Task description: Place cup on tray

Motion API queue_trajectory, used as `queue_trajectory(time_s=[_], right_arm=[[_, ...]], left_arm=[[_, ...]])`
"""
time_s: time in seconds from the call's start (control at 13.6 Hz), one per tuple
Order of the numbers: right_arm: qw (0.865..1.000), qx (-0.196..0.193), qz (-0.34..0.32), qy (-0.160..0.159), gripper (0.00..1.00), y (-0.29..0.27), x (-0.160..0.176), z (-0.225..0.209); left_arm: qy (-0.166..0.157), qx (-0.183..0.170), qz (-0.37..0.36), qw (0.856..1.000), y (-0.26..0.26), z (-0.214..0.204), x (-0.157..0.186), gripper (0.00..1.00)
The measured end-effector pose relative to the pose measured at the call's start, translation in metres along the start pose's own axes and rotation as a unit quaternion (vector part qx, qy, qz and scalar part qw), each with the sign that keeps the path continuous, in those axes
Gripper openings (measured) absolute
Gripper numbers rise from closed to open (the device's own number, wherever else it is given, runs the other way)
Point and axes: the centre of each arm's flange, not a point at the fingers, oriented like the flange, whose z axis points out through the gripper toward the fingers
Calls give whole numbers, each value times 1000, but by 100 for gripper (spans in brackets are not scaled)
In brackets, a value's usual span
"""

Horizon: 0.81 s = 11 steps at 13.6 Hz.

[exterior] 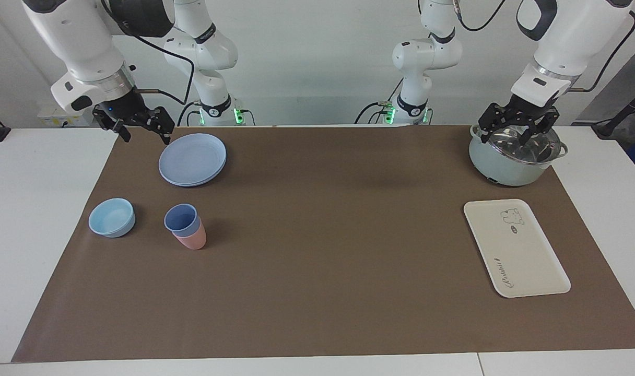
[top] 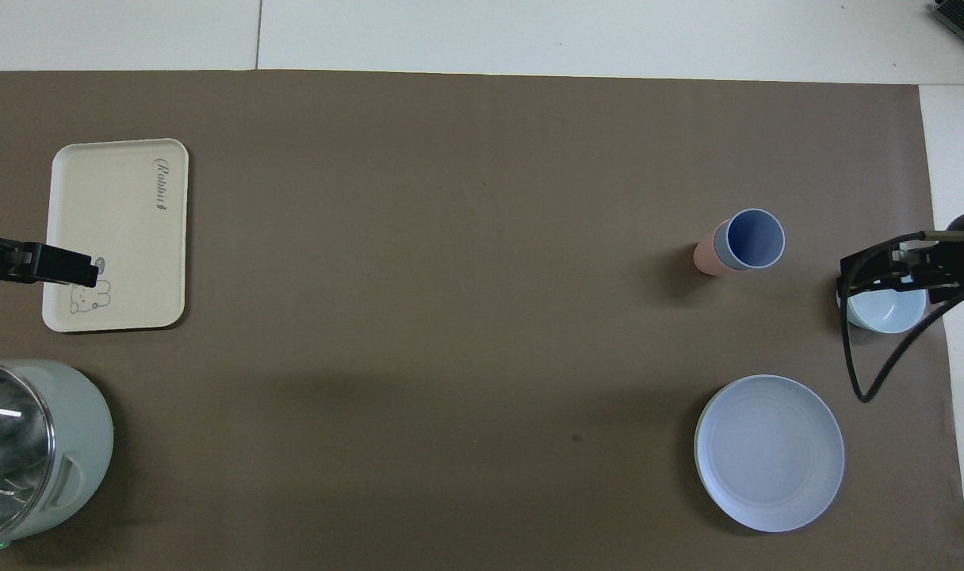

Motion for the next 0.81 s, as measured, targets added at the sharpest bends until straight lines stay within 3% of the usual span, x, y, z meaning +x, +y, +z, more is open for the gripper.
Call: queue_trajectory(time_s=[0.51, 0.66, 0.81], right_arm=[[1000, -1, -3, 5, 100, -17, -5, -5], [999, 4, 47, 25, 100, -7, 0, -9], [991, 40, 119, 45, 100, 7, 7, -13]], left_arm=[[0, 0, 0, 1000, 0, 0, 0, 100], [0, 0, 0, 1000, 0, 0, 0, 100], [0, 0, 0, 1000, 0, 0, 0, 100]])
